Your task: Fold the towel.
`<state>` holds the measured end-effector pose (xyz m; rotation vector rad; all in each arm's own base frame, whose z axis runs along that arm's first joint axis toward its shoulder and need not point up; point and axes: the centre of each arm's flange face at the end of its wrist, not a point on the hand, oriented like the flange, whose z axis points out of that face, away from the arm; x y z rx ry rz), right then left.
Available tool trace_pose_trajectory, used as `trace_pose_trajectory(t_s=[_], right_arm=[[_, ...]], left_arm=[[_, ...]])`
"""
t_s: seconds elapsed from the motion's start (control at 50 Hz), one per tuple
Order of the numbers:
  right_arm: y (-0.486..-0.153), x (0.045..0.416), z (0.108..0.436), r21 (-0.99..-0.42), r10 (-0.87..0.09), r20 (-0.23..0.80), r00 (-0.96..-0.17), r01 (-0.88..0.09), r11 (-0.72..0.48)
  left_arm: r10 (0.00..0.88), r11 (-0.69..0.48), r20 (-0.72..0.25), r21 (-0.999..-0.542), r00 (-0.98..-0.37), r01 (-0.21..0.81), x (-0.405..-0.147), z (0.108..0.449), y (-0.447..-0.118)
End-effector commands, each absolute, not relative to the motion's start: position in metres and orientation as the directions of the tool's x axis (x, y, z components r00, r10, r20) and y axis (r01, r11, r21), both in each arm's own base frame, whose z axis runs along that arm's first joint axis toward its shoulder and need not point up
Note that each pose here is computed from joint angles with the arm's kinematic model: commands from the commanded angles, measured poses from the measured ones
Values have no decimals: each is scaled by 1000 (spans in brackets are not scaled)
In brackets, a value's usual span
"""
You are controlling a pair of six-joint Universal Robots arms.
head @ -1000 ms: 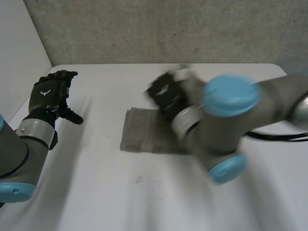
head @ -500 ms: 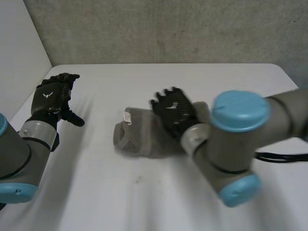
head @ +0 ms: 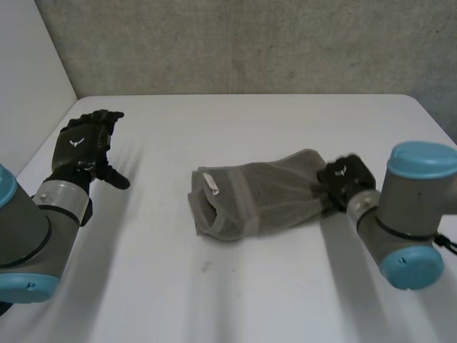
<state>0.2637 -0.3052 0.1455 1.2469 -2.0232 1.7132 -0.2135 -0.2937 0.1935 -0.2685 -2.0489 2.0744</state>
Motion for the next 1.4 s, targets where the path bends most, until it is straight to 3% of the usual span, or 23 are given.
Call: trace_pose_trajectory(t_s=[0.02, 0.1, 0.14, 0.16, 0.2, 0.32, 0.38, 0.42, 0.44, 0.48, 0.54, 0.58, 0.72, 0.86, 0.98, 1.04, 1.08, 1.12, 1.14, 1.18, 1.24, 1.28, 1.4], right_arm=[[-258, 362, 184, -679, -528, 721, -450, -610, -408], [-224, 403, 175, -638, -577, 756, -309, -541, -547], [-191, 426, 151, -597, -613, 775, -152, -491, -634], [-191, 426, 150, -597, -613, 775, -151, -491, -634], [-166, 432, 123, -563, -640, 769, -13, -487, -667], [-159, 425, 120, -557, -658, 753, 28, -507, -658], [-167, 417, 146, -613, -675, 735, -68, -493, -617], [-196, 396, 174, -738, -714, 647, -269, -459, -495], [-196, 396, 174, -738, -714, 646, -270, -459, -495], [-225, 372, 198, -851, -726, 514, -458, -379, -363], [-233, 362, 202, -893, -736, 439, -514, -340, -295], [-246, 346, 201, -946, -745, 302, -594, -281, -160], [-268, 329, 187, -969, -731, 170, -661, -246, -3], [-286, 339, 137, -938, -747, 109, -656, -316, 141], [-288, 341, 118, -897, -756, 74, -651, -375, 235], [-288, 338, 139, -897, -755, 67, -653, -371, 241], [-296, 327, 196, -940, -721, 104, -685, -304, 153], [-297, 320, 225, -959, -699, 124, -704, -265, 97], [-297, 320, 225, -959, -699, 124, -704, -265, 96], [-297, 304, 278, -986, -642, 111, -759, -163, 23], [-293, 289, 320, -998, -575, 56, -816, -54, -21], [-293, 279, 334, -999, -535, 34, -844, -20, -32], [-290, 250, 361, -997, -397, 56, -916, -34, -62]], left_arm=[[322, -63, 19, -997, -946, -42, -230, 213, -291], [381, -131, 19, -989, -924, -74, -250, 245, -283], [392, -139, 22, -987, -920, -83, -254, 254, -280], [399, -145, 30, -985, -917, -95, -256, 263, -279], [403, -135, 44, -985, -914, -107, -258, 268, -279], [413, -58, 146, -981, -899, -186, -261, 277, -283], [410, 0, 191, -978, -892, -210, -264, 267, -288], [410, 21, 211, -975, -887, -222, -267, 263, -291], [407, 44, 230, -972, -884, -232, -268, 257, -294], [405, 66, 242, -970, -882, -236, -271, 249, -297], [411, 111, 261, -965, -873, -236, -280, 234, -299], [421, 137, 268, -963, -866, -232, -287, 224, -298], [446, 292, 270, -945, -853, -146, -313, 169, -282], [447, 434, 239, -901, -862, -25, -327, 102, -260], [422, 435, 175, -900, -889, 29, -324, 95, -262], [424, 413, 120, -908, -898, 74, -322, 114, -266], [414, 393, 102, -917, -905, 76, -319, 134, -269], [382, 326, 96, -945, -919, 37, -314, 185, -271], [382, 326, 96, -945, -919, 37, -314, 185, -271], [348, 226, 102, -974, -932, -22, -303, 243, -269], [336, 171, 107, -984, -936, -52, -296, 273, -264], [313, 81, 127, -991, -941, -107, -280, 323, -254], [262, 12, 141, -990, -955, -143, -250, 365, -245]])
